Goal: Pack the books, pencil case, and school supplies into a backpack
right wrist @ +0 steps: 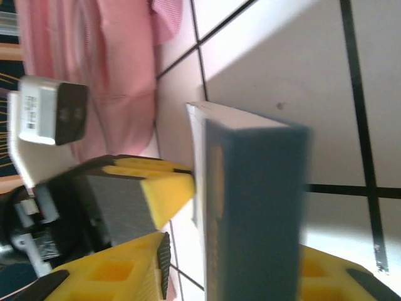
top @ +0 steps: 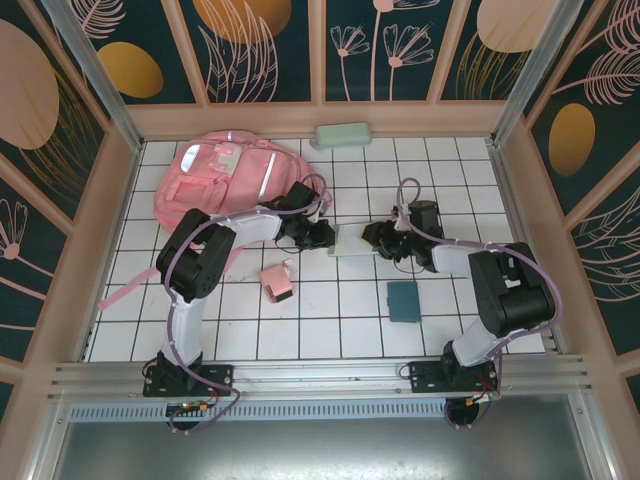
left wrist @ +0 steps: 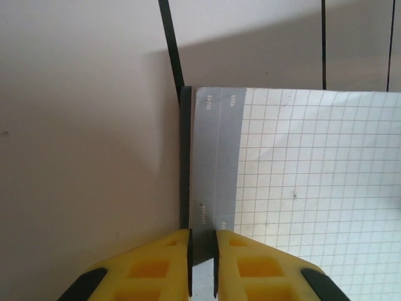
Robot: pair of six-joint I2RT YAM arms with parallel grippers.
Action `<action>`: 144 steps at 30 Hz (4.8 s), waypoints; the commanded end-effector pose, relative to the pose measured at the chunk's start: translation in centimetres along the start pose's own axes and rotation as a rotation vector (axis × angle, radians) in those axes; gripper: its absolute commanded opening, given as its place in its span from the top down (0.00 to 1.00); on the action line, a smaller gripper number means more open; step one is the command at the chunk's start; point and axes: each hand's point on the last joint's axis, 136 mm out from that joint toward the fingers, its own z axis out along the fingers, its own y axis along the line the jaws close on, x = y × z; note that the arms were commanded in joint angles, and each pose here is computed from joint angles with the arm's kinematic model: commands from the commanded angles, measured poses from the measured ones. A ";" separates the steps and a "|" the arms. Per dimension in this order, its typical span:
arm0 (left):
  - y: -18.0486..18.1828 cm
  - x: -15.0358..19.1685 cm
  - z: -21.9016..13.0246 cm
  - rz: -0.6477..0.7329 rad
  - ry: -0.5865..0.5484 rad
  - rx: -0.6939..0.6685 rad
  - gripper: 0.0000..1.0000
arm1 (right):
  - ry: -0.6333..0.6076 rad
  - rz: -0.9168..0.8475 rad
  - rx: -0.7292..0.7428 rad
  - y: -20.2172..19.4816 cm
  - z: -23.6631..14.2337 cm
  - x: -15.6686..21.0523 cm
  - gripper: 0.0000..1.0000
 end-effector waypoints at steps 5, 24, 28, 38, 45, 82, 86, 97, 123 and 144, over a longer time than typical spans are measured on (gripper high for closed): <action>1.3 2.1 0.7 0.002 0.060 -0.048 0.83 | -0.038 -0.031 -0.028 1.1 -1.6 -1.0 0.70; -4.6 -8.7 -10.1 0.149 -0.211 -0.163 0.51 | -0.146 -0.084 0.043 1.9 -5.0 -3.0 1.00; -0.8 -11.6 -12.9 0.167 -0.279 -0.363 0.47 | -0.159 -0.093 0.027 2.7 -5.4 -3.1 1.00; 6.6 -12.9 -14.3 0.225 -0.269 -0.733 0.40 | -0.170 -0.087 0.001 3.1 -5.8 -2.7 1.00; 9.1 -12.5 -12.5 0.218 -0.220 -0.808 0.41 | -0.174 -0.083 -0.025 3.7 -6.1 -2.6 1.00; -2.3 -19.4 -34.5 0.154 -0.671 -0.204 1.00 | -0.091 -0.122 -0.467 18.2 6.5 -7.1 1.00; -2.0 -19.6 -35.9 0.143 -0.687 -0.150 1.00 | -0.083 -0.104 -0.498 19.8 9.0 -7.2 1.00; -2.1 -19.7 -36.8 0.111 -0.701 -0.049 1.00 | -0.042 -0.051 -0.499 22.6 18.5 -6.3 1.00; -2.6 -19.6 -36.8 0.094 -0.704 -0.013 1.00 | 0.002 -0.151 -0.286 25.5 24.2 -7.4 0.44; -2.5 -19.2 -36.6 0.088 -0.696 -0.005 1.00 | 0.025 -0.081 -0.136 19.2 24.5 -7.0 0.43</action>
